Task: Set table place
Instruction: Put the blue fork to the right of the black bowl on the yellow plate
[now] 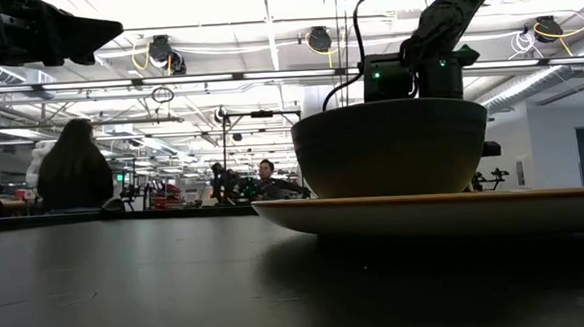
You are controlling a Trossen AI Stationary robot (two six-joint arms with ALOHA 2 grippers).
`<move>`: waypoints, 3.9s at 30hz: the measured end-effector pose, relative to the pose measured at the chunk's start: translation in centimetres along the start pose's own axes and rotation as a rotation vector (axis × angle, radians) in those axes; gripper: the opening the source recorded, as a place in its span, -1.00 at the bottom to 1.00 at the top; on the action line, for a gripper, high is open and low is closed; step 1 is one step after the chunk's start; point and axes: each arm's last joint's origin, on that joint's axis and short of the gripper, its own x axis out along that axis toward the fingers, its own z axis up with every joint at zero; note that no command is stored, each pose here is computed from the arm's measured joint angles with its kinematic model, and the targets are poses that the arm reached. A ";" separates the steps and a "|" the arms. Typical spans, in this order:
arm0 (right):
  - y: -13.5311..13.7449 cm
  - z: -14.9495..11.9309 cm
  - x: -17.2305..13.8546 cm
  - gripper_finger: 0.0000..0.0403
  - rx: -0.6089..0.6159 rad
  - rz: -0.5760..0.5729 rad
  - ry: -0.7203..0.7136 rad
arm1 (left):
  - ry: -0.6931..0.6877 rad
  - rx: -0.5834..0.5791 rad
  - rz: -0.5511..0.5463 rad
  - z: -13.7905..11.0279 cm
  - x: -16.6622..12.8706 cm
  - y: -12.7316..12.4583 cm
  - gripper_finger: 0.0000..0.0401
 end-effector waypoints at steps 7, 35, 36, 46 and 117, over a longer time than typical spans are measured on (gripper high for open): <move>-0.8 -0.4 -1.7 -0.99 0.013 -0.001 -0.033 | 0.000 0.000 0.000 0.0 0.0 0.0 -0.90; 0.0 2.5 -5.4 -1.00 -0.173 0.067 -0.239 | -0.006 -0.002 -0.014 0.0 0.0 0.0 -0.90; -0.1 2.7 -5.5 -1.00 -0.170 0.069 -0.241 | -0.006 -0.001 -0.014 0.0 0.0 0.0 -0.90; -2.2 4.3 -5.3 -1.00 -0.080 0.100 -0.180 | 0.001 0.000 -0.017 -0.1 0.0 -0.1 -0.90; -1.7 3.1 0.3 -0.97 -0.112 0.052 0.024 | 0.003 0.000 -0.017 -0.1 0.0 -0.1 -0.90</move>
